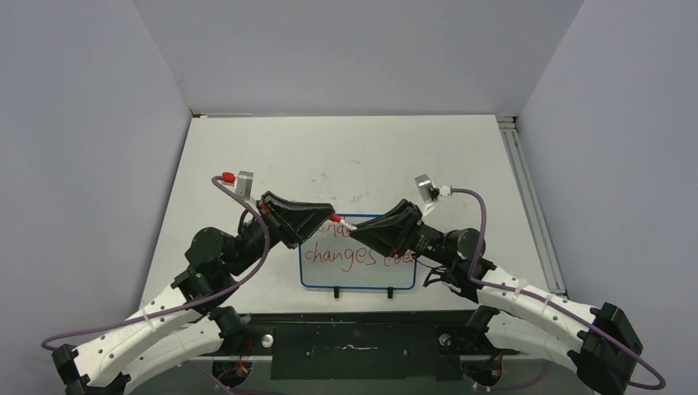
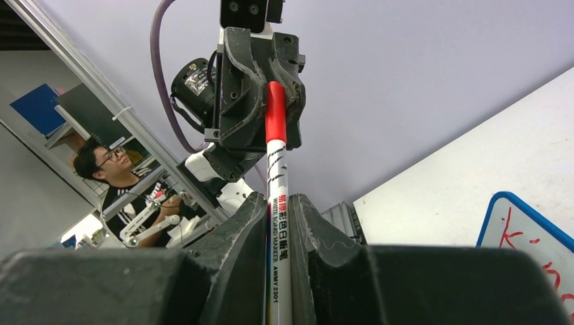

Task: Write a sentence on the whiteboard
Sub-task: Close the whiteboard marker at the center of the board, then place the whiteboard marker at the center of the board.

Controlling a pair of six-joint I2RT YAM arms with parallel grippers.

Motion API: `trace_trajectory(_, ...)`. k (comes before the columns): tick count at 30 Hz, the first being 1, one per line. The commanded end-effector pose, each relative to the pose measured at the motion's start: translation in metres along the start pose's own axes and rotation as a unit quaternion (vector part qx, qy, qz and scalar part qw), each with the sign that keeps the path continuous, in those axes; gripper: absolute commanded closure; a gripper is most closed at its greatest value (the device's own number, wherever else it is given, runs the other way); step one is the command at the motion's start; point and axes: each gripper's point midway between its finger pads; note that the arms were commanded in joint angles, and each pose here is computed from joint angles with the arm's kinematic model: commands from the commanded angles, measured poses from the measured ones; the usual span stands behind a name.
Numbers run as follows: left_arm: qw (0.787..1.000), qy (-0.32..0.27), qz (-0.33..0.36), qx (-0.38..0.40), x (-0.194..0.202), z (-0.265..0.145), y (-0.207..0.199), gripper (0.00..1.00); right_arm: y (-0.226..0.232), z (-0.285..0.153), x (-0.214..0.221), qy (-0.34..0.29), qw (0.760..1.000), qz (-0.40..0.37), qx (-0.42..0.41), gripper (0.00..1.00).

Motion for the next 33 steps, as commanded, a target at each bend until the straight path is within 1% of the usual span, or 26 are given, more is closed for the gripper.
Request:
trace_trajectory(1,0.984,0.178,-0.017,-0.004,0.081,-0.021,0.015,1.0,0.0,0.021,-0.055,-0.09,0.995,-0.042,0.019,0.95)
trace_trajectory(5,0.986,0.164,0.011,-0.024,0.069,-0.02,0.015,1.0,-0.001,0.021,-0.056,-0.088,0.994,-0.05,0.028,0.95)
trace_trajectory(6,0.987,0.157,0.022,-0.03,0.064,-0.02,0.015,0.98,-0.002,0.02,-0.056,-0.085,0.994,-0.055,0.036,0.95)
trace_trajectory(7,0.988,0.145,0.035,-0.035,0.056,-0.018,0.013,0.9,-0.004,0.018,-0.058,-0.084,0.993,-0.062,0.046,0.95)
trace_trajectory(8,0.987,0.144,0.047,-0.052,0.052,-0.018,0.016,0.85,-0.007,0.017,-0.059,-0.08,0.993,-0.069,0.059,0.95)
trace_trajectory(10,0.986,0.129,0.076,-0.067,0.034,-0.015,0.01,0.63,-0.018,0.011,-0.058,-0.063,0.989,-0.083,0.104,0.95)
trace_trajectory(12,0.984,0.118,0.104,-0.083,0.019,-0.014,0.008,0.47,-0.027,0.004,-0.065,-0.053,0.981,-0.11,0.15,0.95)
trace_trajectory(15,0.978,0.107,0.14,-0.108,-0.001,-0.015,0.012,0.27,-0.04,-0.009,-0.075,-0.03,0.964,-0.148,0.219,0.95)
trace_trajectory(17,0.975,0.096,0.159,-0.121,-0.015,-0.017,0.018,0.18,-0.048,-0.018,-0.081,-0.013,0.95,-0.169,0.261,0.95)
trace_trajectory(19,0.971,0.088,0.17,-0.14,-0.03,-0.019,0.03,0.13,-0.056,-0.027,-0.092,-0.005,0.933,-0.189,0.308,0.95)
trace_trajectory(21,0.967,0.099,0.173,-0.158,-0.038,-0.02,0.046,0.09,-0.074,-0.041,-0.092,0.026,0.907,-0.202,0.368,0.95)
trace_trajectory(24,0.963,0.097,0.164,-0.188,-0.056,-0.024,0.076,0.08,-0.098,-0.054,-0.094,0.079,0.866,-0.228,0.438,0.95)
trace_trajectory(27,0.962,0.068,0.158,-0.21,-0.075,-0.03,0.098,0.08,-0.117,-0.064,-0.098,0.123,0.827,-0.246,0.49,0.95)
trace_trajectory(30,0.954,0.041,0.161,-0.25,-0.093,-0.043,0.121,0.07,-0.131,-0.076,-0.112,0.127,0.802,-0.258,0.524,0.95)
trace_trajectory(32,0.942,0.021,0.172,-0.286,-0.105,-0.056,0.139,0.07,-0.145,-0.09,-0.122,0.127,0.788,-0.253,0.547,0.95)
trace_trajectory(33,0.935,0.009,0.178,-0.307,-0.11,-0.064,0.149,0.07,-0.158,-0.104,-0.13,0.127,0.777,-0.244,0.566,0.95)
Point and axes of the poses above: each gripper's point midway between its finger pads, its own z axis out along the fingers, its own y axis along the line the jaws close on, x = y × z, and after that the axes turned 9 degrees about -z, right-handed
